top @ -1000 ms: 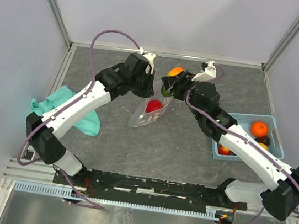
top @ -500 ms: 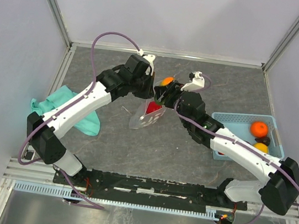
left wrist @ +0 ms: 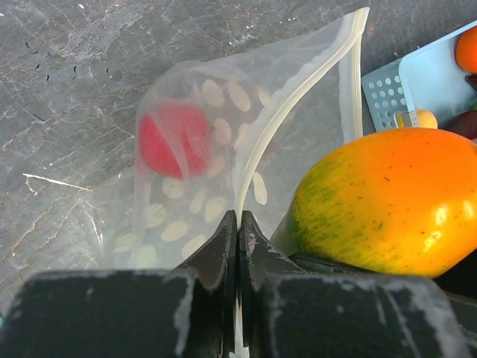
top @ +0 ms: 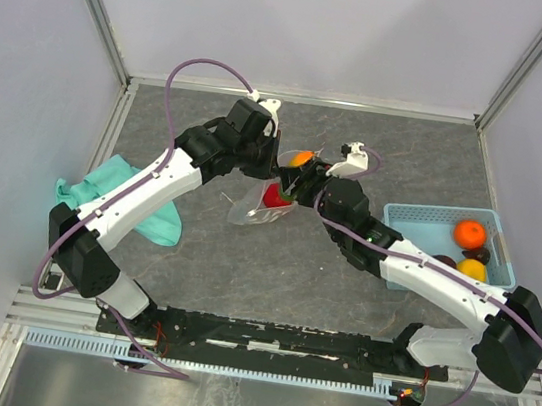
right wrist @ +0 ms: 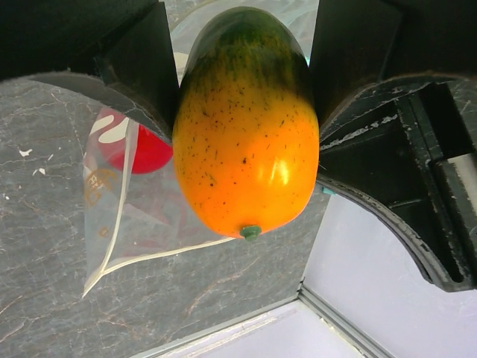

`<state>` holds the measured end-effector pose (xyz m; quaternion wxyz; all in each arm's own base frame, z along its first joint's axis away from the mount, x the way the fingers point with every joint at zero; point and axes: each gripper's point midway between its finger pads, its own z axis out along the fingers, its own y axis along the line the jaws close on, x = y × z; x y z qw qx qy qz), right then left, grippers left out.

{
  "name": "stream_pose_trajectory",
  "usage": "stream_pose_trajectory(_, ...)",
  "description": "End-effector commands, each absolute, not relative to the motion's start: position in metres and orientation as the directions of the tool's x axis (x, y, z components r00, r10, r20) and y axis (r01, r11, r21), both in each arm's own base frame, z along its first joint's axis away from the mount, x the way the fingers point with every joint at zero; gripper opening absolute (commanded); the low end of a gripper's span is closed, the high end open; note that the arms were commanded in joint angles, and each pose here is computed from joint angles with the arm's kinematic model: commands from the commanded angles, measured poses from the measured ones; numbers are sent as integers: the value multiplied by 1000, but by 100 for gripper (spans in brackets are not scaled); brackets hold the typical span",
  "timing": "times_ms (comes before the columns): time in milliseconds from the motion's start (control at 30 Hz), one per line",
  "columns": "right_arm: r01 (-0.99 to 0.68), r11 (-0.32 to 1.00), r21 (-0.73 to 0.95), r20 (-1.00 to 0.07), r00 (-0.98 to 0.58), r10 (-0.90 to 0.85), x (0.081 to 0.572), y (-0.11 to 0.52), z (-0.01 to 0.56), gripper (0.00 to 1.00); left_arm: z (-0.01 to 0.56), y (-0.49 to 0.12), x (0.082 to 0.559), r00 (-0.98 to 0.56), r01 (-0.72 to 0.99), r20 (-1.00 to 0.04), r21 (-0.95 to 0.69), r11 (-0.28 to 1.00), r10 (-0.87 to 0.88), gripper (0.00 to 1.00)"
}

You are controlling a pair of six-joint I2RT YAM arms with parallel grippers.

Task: Place the food in the zip-top bag and seal the zipper
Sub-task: Place the fake fruit in the zipper food storage bag.

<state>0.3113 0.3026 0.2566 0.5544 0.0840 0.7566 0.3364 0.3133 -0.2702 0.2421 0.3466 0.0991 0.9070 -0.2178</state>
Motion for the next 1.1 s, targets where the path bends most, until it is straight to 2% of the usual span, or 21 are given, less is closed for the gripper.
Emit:
stream_pose_trajectory(0,-290,703,649,-756,-345,556,308,308,279,69,257,-274,320,-714,314,-699,-371,874,-40,3)
stream_pose_trajectory(233,-292,702,650,-754,-359,550,305,309,274,77,257,-275,320,-711,315,-702,-376,871,-46,3)
stream_pose_trajectory(867,-261,740,620,-773,-364,519,300,296,272,84,257,-275,314,-704,342,-709,-387,856,-40,3)
stream_pose_trajectory(1067,-271,803,531,-837,-318,446,298,279,293,88,256,-273,311,-701,354,-713,-381,854,-27,3)
